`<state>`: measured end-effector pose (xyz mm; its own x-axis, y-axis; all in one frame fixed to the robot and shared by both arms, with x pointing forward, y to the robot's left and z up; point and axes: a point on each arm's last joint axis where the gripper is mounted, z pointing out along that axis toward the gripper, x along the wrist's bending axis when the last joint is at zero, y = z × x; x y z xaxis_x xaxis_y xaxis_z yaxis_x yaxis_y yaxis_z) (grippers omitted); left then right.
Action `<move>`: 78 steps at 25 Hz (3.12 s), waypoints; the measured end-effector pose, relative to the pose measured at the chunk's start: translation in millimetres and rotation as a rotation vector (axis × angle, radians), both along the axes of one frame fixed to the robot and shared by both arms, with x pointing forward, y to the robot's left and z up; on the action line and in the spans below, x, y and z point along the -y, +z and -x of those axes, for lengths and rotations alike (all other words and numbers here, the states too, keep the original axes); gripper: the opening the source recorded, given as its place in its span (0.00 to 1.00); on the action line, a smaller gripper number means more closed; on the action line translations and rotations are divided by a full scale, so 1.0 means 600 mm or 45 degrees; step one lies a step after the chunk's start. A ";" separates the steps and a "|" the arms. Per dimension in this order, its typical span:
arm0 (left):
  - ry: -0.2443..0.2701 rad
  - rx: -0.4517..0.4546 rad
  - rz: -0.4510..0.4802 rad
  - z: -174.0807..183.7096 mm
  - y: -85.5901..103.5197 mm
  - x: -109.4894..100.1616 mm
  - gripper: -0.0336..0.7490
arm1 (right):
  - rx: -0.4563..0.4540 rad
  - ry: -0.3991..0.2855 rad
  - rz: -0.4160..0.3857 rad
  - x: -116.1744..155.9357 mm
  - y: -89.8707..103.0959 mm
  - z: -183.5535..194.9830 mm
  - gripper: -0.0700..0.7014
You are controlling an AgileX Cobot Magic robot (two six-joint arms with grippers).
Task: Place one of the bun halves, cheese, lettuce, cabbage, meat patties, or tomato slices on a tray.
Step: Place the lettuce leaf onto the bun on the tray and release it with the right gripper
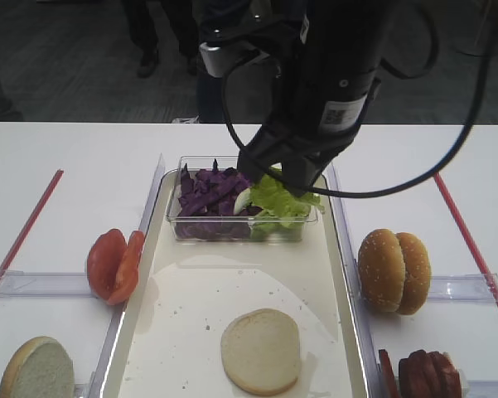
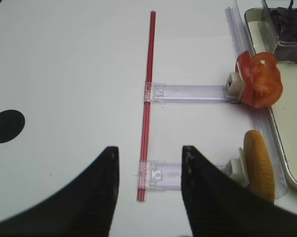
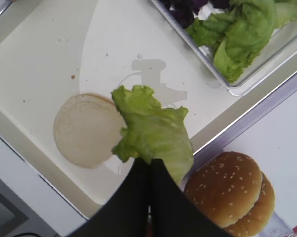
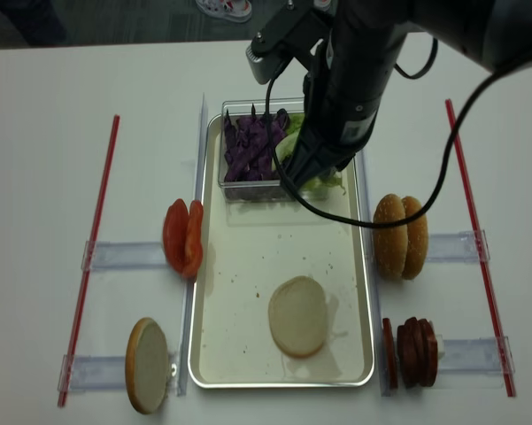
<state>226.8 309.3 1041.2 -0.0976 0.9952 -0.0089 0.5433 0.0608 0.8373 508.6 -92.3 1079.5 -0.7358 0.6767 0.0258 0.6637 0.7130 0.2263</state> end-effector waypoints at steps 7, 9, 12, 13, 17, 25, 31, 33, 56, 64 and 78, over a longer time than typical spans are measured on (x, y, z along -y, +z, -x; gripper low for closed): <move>0.000 0.000 0.000 0.000 0.000 0.000 0.41 | -0.051 -0.006 0.005 0.016 -0.007 0.045 0.13; 0.000 0.000 0.000 0.000 0.000 0.000 0.41 | -0.076 -0.002 0.016 0.020 -0.015 0.057 0.13; 0.000 0.000 0.000 0.000 0.000 0.000 0.41 | -0.110 0.010 0.037 0.025 -0.029 0.064 0.13; 0.000 0.000 0.000 0.000 0.000 0.000 0.41 | -0.116 0.014 0.044 0.026 -0.034 0.065 0.13; 0.000 0.000 0.000 0.000 0.000 0.000 0.41 | -0.073 0.023 0.035 0.026 -0.046 0.062 0.13; 0.000 0.000 0.000 0.000 0.000 0.000 0.41 | -0.029 0.036 0.021 0.019 -0.082 0.050 0.13; 0.000 0.000 0.000 0.000 0.000 0.000 0.41 | -0.032 0.036 0.026 0.008 -0.109 0.036 0.13; 0.000 0.000 0.000 0.000 0.000 0.000 0.41 | -0.042 0.036 0.034 0.006 -0.118 0.033 0.13; 0.000 0.000 0.000 0.000 0.000 0.000 0.41 | -0.106 0.113 0.039 -0.029 -0.165 0.036 0.13; 0.000 0.000 0.000 0.000 0.000 0.000 0.41 | -0.131 0.145 0.048 -0.038 -0.171 0.045 0.13; 0.000 0.000 0.000 0.000 0.000 0.000 0.41 | -0.189 0.204 0.023 -0.047 -0.171 0.059 0.13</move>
